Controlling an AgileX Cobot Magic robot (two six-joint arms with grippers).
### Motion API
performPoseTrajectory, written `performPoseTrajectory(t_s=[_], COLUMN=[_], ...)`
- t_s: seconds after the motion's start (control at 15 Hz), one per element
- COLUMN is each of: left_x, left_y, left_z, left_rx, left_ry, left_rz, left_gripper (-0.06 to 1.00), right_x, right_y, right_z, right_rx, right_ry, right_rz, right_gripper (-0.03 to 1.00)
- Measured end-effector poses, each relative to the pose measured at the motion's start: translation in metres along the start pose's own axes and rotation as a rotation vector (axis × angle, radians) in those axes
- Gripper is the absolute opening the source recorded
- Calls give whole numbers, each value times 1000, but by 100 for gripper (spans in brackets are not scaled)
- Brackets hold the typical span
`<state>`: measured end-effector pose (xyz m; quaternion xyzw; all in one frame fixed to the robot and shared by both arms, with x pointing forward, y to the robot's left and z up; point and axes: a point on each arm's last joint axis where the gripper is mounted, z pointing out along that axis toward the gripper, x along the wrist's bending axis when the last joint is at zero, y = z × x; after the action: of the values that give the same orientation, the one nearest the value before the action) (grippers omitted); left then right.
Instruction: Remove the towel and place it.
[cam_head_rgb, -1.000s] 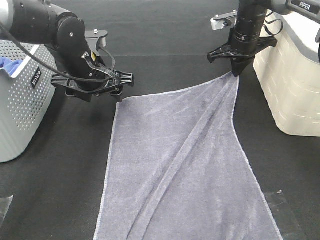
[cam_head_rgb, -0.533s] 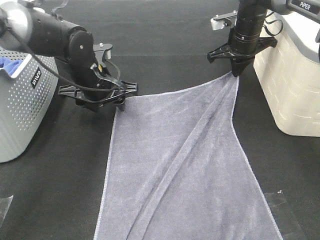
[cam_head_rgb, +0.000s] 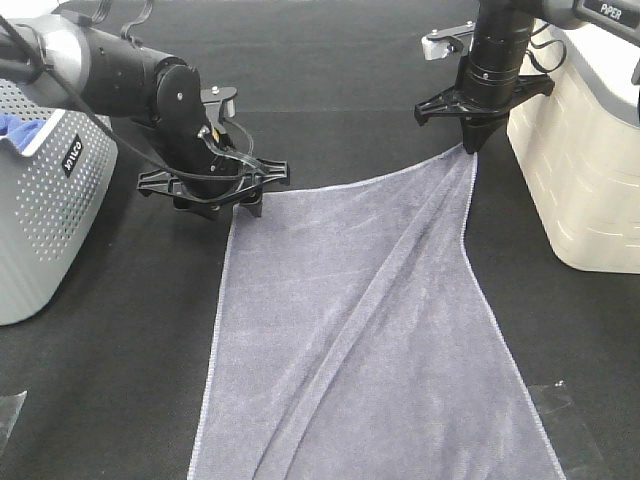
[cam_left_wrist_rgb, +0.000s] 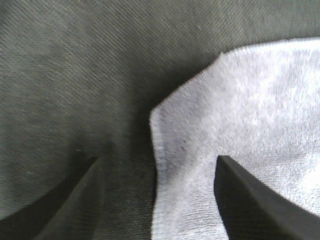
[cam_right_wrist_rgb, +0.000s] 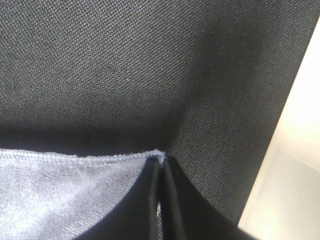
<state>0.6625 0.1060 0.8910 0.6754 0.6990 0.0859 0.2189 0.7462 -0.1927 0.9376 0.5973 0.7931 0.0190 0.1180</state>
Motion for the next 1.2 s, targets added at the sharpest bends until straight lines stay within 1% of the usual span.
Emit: performPoseTrajectory(t_s=[0.2,0.27,0.33,0.4,0.6,0.73,0.8,1.07,1.13,1.2], left_x=[-1,-2,-3,-3,-1,-1,0,0,-1,-2], left_y=[2,3,4,5,1,0,0,2,7,16], left_z=[14,16,16,16,23,24,24,20,15,7], left_rx=[16,27,24,20,43,47,47,34,13,-24], left_ry=[6,13,10,8,18,21,22,29,37,57], left_rz=[16,18,18,26,47,68,83,124,150,201], left_gripper=[54,51,44,33,23,4,0,0,0,0], right_x=[0,0,0,0,0,0,0,0,0,0], right_y=[0,0,0,0,0,0,0,0,0,0], right_z=[0,0,0,0,0,0,0,0,0,0], right_rx=[0,0,1,1,1,1,1,1,1,1], right_ry=[3,3,3,3,3,3,3,3,4,4], right_rz=[2,2,2,2,2,2,3,3,3,3], right_gripper=[0,0,0,0,0,0,0,0,0,0])
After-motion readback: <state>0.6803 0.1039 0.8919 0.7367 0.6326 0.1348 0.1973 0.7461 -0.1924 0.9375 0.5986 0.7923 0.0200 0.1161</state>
